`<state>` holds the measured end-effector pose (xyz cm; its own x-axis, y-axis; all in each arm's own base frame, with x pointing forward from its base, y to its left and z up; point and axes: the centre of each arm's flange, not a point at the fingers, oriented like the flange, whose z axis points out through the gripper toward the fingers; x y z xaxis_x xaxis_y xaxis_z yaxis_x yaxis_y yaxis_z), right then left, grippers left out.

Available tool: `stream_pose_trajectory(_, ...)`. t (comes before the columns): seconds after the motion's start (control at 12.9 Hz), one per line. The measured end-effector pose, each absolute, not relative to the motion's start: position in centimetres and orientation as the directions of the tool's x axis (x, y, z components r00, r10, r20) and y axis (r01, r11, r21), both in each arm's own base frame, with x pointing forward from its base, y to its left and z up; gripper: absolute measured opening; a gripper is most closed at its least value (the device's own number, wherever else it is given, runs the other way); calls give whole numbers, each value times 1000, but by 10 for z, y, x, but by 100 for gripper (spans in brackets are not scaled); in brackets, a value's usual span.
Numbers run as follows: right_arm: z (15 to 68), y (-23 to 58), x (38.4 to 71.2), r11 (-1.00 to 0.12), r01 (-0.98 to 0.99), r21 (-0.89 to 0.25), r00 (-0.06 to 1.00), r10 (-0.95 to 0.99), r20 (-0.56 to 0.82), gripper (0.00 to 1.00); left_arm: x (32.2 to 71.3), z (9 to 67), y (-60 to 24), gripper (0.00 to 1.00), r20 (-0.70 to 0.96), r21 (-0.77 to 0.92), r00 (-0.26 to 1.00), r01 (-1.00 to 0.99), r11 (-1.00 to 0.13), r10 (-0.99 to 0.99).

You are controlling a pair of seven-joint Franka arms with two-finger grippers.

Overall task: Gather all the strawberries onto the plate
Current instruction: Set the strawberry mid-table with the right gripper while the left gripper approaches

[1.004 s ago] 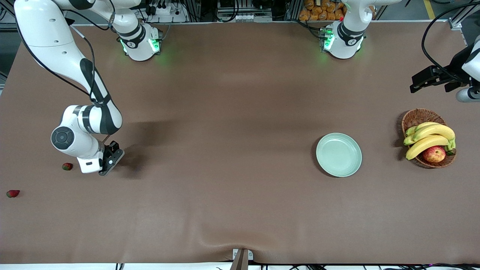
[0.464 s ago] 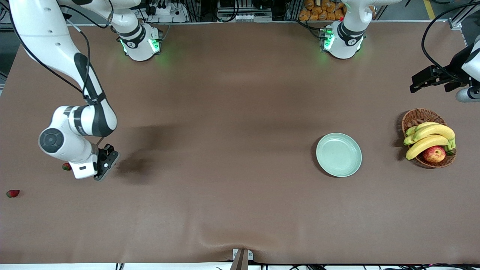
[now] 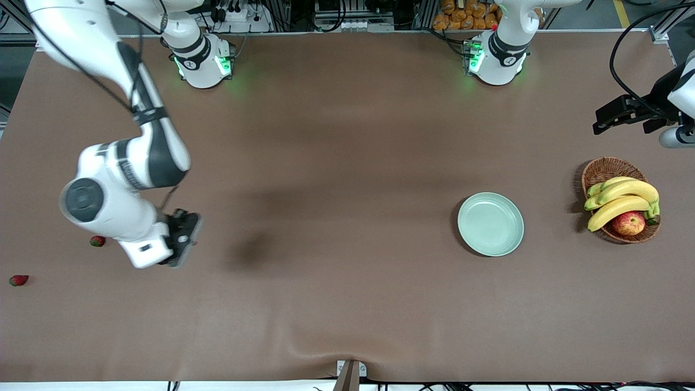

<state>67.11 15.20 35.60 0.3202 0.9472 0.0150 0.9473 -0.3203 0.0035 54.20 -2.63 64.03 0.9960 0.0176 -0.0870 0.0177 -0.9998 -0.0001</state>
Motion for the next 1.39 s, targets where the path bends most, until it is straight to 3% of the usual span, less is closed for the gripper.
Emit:
stream_pose_trajectory(0.23, 365, 262, 642, -390, 921, 13, 389, 921, 33, 33, 542, 640, -26, 100, -87, 0, 996, 17, -1000, 17)
stream_pose_trajectory(0.54, 351, 382, 587, -586, 811, -4, 585, 809, 53, 33, 542, 640, -31, 100, -87, 0, 996, 11, -1000, 11)
stream_pose_trajectory(0.93, 293, 484, 531, -794, 592, -136, 806, 582, 113, 33, 540, 637, -66, 100, -93, -8, 995, 33, -999, 33)
stream_pose_trajectory(1.39, 217, 572, 469, -889, 419, -187, 907, 401, 129, 33, 560, 603, -107, 100, -110, -6, 994, 27, -1000, 27)
